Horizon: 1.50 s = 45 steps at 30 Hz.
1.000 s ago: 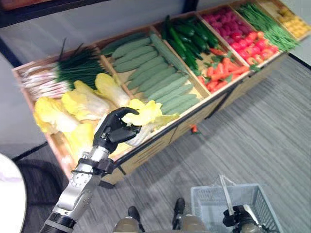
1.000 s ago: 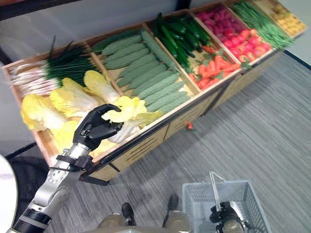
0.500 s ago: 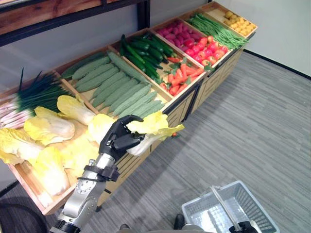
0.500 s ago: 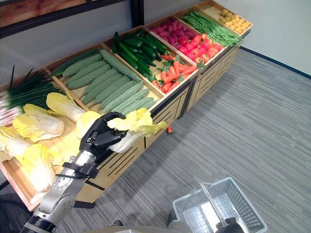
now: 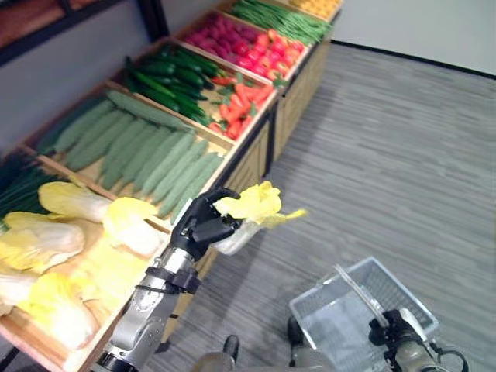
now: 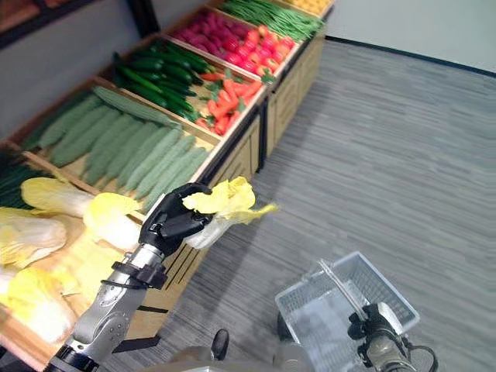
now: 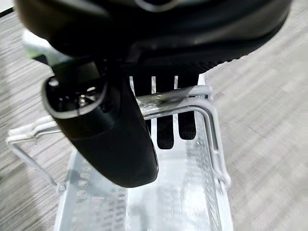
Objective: Get the vegetables into the basket
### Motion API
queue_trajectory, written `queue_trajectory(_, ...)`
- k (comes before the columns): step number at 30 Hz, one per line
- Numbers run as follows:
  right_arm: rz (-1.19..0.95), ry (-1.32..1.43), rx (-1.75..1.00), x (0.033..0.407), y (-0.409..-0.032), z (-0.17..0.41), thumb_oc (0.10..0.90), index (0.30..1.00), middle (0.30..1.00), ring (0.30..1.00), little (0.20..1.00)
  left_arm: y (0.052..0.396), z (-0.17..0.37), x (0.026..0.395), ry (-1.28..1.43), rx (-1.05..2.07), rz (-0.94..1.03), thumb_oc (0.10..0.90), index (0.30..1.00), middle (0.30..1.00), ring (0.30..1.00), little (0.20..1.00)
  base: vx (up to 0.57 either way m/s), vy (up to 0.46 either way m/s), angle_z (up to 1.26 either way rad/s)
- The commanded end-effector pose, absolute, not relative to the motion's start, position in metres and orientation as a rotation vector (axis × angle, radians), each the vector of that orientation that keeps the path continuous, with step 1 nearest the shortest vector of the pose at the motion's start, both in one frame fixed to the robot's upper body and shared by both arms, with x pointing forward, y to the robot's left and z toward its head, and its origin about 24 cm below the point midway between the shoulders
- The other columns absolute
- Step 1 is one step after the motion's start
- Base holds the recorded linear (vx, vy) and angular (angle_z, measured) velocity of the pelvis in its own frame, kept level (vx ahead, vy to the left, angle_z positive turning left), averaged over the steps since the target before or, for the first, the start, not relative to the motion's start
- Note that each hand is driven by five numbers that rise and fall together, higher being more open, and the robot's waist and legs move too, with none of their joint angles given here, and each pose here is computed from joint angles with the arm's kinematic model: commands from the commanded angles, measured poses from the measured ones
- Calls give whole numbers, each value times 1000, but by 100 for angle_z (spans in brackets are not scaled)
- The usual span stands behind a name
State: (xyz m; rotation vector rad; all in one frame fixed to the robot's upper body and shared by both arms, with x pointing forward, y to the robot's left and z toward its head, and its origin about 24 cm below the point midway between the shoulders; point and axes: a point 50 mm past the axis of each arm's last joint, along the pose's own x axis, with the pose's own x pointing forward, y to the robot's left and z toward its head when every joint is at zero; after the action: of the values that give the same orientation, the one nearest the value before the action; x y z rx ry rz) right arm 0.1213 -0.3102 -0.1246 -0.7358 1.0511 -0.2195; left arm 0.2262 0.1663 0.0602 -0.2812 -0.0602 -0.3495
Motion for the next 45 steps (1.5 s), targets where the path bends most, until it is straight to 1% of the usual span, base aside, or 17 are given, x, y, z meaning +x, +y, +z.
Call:
queue_trajectory(1,-271,951,-810,140,-330,-106,400,300,300,300,300,160,126,230,-410,-293,-441,400,300,300,300,300,8,123,-1)
queue_trajectory(6,-248,955,-806,139,-325,-109,400,300,300,300,300,159,130,230,-415,-263,-474,400,300,300,300,300,-56,207,-21)
queue_trajectory(12,-190,912,-810,155,-306,-111,400,300,300,300,300,169,126,232,-381,-209,-449,400,300,300,300,300,-144,97,-91)
queue_trajectory(20,-239,937,-780,144,-313,-113,400,300,300,300,300,170,124,232,-372,-229,-430,400,300,300,300,300,28,-97,-21)
queue_trajectory(24,-247,930,-776,144,-314,-111,400,300,300,300,300,174,116,230,-338,-240,-398,400,300,300,300,300,20,-233,-25)
queue_trajectory(27,-266,892,-816,151,-327,-101,400,300,300,300,300,173,105,230,-288,-249,-397,400,300,300,300,300,-8,-194,-12)
queue_trajectory(29,-285,865,-842,157,-336,-92,400,300,300,300,300,170,102,231,-272,-246,-415,400,300,300,300,300,-21,-125,-5)
queue_trajectory(30,-321,805,-856,169,-346,-78,400,300,300,300,300,166,99,232,-254,-198,-446,400,300,300,300,300,-13,-77,-4)
queue_trajectory(32,-327,776,-861,175,-349,-73,400,300,300,300,300,165,97,233,-245,-183,-454,400,300,300,300,300,-4,-24,0)
queue_trajectory(33,-339,726,-868,184,-351,-64,400,300,300,300,300,163,94,233,-234,-151,-472,400,300,300,300,300,19,-24,-4)
queue_trajectory(34,-335,586,-878,207,-349,-41,400,300,300,300,300,161,93,235,-225,-60,-504,400,300,300,300,300,19,-24,-5)
queue_trajectory(35,-336,587,-878,207,-350,-41,400,300,300,300,300,160,92,235,-225,-60,-505,400,300,300,300,300,26,-6,-8)
queue_trajectory(37,-309,370,-861,237,-335,-8,400,300,300,300,300,155,89,240,-211,38,-557,400,300,300,300,300,35,11,-28)
queue_trajectory(39,-299,310,-833,243,-331,1,400,300,300,300,300,149,90,242,-215,83,-597,400,300,300,300,300,42,16,-31)
queue_trajectory(40,-247,222,-830,253,-320,15,400,300,300,300,300,145,93,245,-234,153,-638,400,300,300,300,300,31,16,-29)
queue_trajectory(43,-189,140,-844,261,-310,31,400,300,300,300,300,140,96,248,-253,211,-681,400,300,300,300,300,21,12,-9)
queue_trajectory(45,-118,45,-889,276,-297,50,400,300,300,300,300,127,101,254,-296,306,-748,400,300,300,300,300,0,0,0)
